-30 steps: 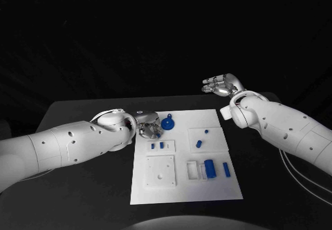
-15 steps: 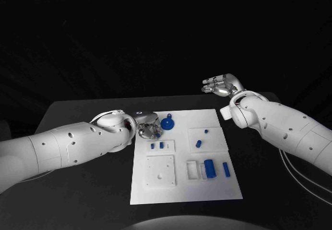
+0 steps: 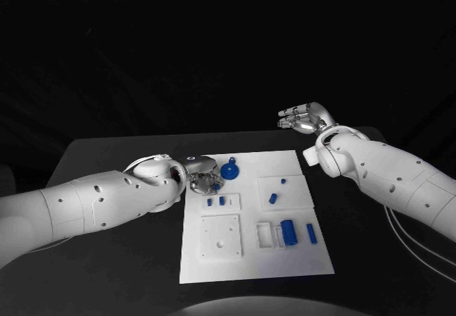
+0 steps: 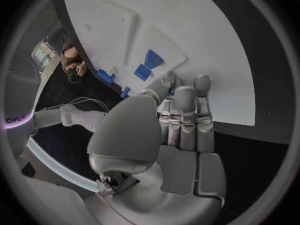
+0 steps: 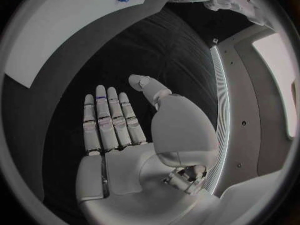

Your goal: Assemble the parts on the task board

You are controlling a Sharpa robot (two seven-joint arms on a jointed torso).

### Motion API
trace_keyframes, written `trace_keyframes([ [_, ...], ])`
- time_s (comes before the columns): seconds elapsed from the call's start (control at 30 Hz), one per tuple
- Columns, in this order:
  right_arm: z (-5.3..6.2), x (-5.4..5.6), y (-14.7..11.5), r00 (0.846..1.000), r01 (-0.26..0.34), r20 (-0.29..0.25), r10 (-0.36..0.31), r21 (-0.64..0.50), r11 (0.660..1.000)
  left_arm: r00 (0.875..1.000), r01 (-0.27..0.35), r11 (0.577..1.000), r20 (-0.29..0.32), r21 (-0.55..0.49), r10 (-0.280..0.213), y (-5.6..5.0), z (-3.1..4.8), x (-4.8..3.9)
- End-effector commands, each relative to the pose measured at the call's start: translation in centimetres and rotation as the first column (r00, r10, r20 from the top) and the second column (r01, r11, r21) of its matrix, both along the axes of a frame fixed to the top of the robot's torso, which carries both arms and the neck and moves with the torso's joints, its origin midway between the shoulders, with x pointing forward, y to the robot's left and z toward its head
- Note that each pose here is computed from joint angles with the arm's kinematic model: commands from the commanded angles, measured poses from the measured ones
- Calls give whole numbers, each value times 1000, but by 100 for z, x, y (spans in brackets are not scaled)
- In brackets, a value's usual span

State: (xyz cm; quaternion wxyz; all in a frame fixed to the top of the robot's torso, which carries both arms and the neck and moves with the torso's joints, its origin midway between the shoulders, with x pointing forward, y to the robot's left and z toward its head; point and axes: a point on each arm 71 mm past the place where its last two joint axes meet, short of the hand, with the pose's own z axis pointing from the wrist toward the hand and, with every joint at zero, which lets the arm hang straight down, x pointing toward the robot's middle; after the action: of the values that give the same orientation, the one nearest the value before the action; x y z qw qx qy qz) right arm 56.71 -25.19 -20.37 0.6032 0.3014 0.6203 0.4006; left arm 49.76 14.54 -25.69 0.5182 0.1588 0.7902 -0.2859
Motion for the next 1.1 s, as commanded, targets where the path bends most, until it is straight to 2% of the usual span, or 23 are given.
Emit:
trace_keyframes([
  [0.03,5,-8,14,1000,-21,16,22,-22,1000,1000,6,1000,3,-3,-6,-9,-12,-16],
  [0.3,-4,-13,-5,1000,-18,16,19,-26,999,1000,-5,1000,15,-9,5,19,-6,-4],
  [0.57,-19,-32,-24,1000,-27,8,27,-29,999,999,-23,1000,30,-14,23,95,0,34],
  [0.87,-31,-117,-59,998,-63,-3,63,-55,996,998,-47,999,34,-14,47,210,7,68],
  [0.97,-38,-170,-80,995,-102,-14,101,-90,991,996,-71,997,44,-36,73,289,48,112],
  [1.1,-39,-258,-119,985,-173,-49,167,-161,972,989,-134,982,49,-131,142,445,169,222],
])
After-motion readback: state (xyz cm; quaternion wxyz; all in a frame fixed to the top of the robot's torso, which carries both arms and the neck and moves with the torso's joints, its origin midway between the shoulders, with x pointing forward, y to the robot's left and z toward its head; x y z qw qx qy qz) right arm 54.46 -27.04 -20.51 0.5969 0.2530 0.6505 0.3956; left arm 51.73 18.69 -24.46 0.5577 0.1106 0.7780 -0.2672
